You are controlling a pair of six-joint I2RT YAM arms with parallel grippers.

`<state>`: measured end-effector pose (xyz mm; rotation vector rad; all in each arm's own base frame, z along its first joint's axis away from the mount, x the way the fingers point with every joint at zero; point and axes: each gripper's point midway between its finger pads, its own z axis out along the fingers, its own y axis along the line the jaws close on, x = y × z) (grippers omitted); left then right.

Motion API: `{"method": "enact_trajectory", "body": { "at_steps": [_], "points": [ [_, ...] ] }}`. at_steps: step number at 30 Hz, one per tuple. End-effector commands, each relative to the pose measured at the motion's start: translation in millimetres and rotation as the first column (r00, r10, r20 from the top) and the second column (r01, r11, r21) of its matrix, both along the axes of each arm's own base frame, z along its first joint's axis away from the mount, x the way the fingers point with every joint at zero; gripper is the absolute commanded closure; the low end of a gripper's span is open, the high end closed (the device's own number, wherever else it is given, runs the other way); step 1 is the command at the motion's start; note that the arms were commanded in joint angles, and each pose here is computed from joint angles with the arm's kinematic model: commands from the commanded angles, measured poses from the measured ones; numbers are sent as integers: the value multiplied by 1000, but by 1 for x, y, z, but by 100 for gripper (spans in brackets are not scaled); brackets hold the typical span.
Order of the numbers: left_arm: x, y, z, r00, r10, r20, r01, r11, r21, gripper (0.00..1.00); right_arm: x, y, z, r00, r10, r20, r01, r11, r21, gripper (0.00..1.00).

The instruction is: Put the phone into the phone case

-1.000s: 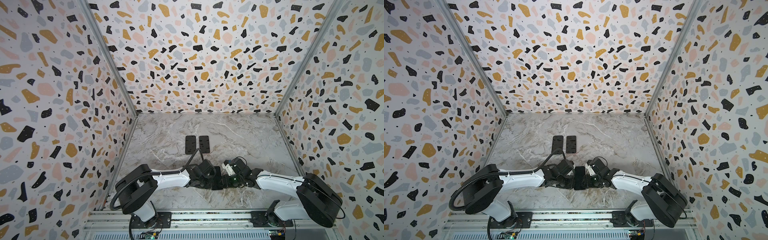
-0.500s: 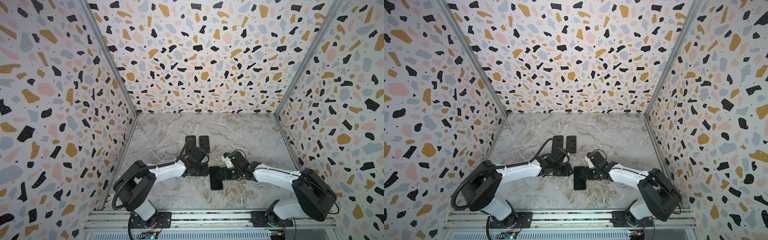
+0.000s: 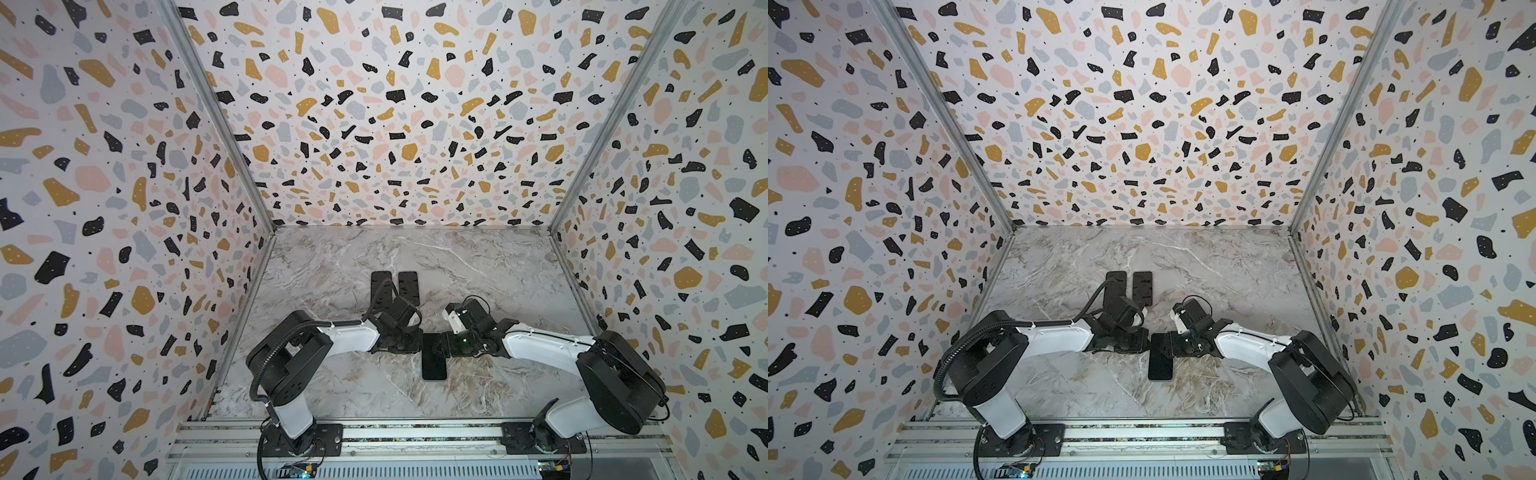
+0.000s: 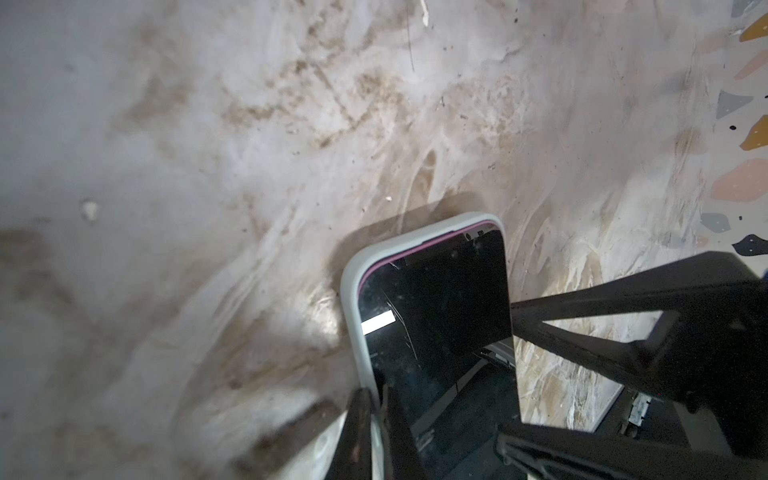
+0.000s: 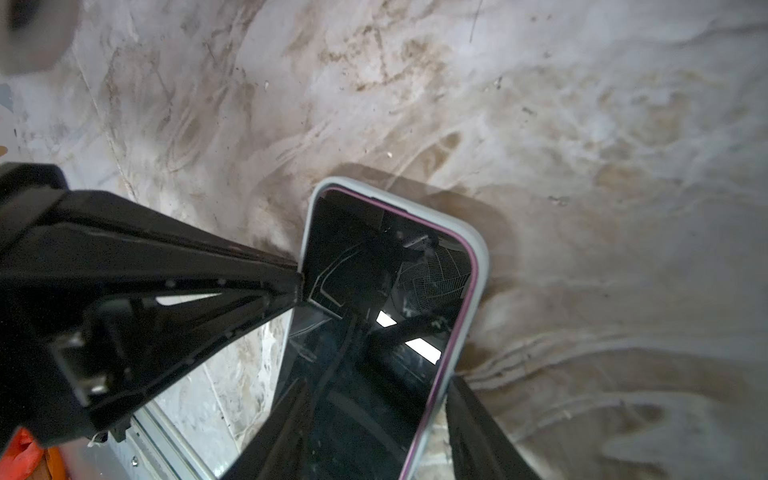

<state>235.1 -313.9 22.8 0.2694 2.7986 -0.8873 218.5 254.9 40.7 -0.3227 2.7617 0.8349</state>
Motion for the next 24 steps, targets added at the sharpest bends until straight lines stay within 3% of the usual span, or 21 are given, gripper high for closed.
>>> {"method": "enact_trajectory", "body": {
  "at_steps": [1, 6, 9, 16, 24],
  "points": [
    [-24, 30, -42, 997, 1, -73, 11, 987, 163, 93, 2, 2, 7, 1000, 8, 7, -8, 1000, 6, 46],
    [-25, 38, -3, 1000, 7, -22, -4, 989, 151, 77, -6, -7, 15, 1000, 2, 17, -3, 1000, 10, 46],
    [-45, 30, 16, 999, -30, -17, 32, 996, 84, 69, -17, -13, 17, 1000, -10, 8, 10, 1000, 30, 46],
    [-86, 11, 21, 994, -80, -76, 79, 997, -19, 67, -51, -10, 14, 999, 15, -47, -11, 997, 79, 46],
    [-95, 11, 2, 989, -88, -117, 91, 995, 27, 70, -69, 1, 6, 994, 58, -94, -47, 991, 121, 45]
  ]
}}
